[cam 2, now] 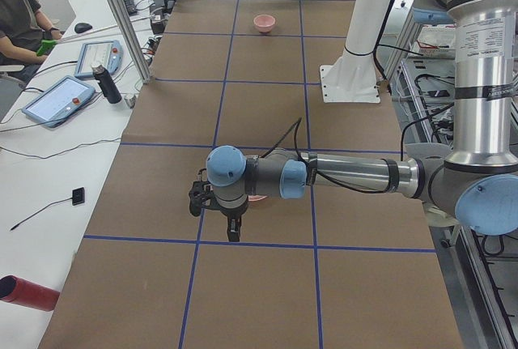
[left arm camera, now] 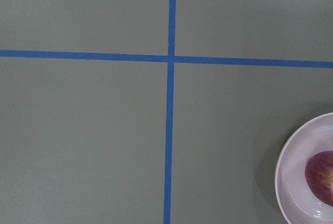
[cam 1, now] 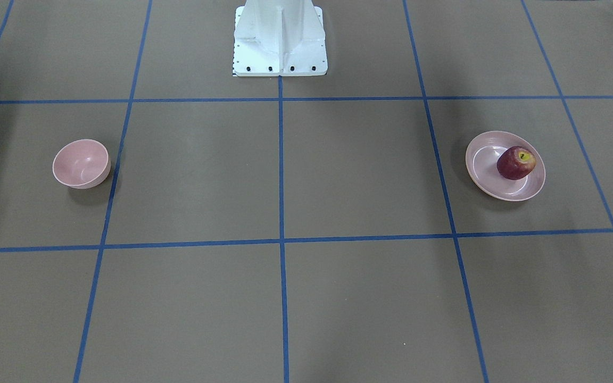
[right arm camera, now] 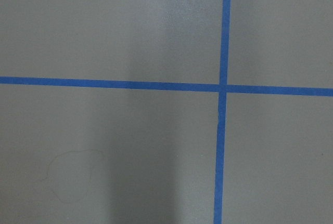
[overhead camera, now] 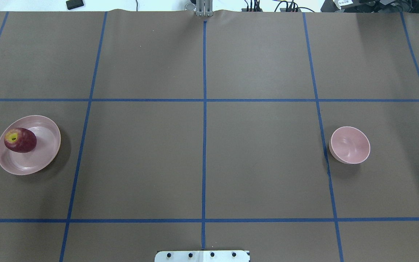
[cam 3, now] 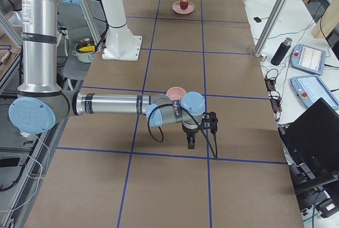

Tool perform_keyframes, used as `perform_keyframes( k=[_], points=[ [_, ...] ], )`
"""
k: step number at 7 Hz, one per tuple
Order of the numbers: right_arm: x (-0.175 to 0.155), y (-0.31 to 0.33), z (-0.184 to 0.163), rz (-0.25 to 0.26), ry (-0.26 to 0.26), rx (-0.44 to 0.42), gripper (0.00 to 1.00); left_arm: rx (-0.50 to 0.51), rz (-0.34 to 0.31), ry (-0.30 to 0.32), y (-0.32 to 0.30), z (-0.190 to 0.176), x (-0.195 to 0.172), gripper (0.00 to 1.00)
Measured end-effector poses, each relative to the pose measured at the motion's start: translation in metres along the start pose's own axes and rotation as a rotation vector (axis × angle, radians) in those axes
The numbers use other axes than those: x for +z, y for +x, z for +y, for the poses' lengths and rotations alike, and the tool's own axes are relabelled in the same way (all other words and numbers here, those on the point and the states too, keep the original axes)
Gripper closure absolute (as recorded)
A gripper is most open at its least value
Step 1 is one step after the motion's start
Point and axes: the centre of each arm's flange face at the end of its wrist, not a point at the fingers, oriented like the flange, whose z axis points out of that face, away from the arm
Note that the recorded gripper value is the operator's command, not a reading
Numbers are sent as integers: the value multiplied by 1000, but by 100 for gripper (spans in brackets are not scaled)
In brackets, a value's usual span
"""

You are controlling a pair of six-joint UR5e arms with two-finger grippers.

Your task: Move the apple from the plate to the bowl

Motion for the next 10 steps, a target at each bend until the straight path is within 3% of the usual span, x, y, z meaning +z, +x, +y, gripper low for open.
perform_keyframes(
  k=[10],
  points=[
    [0, -3, -1, -14, 8, -6, 0, 40, 27, 33, 24, 3, -16, 2]
  ],
)
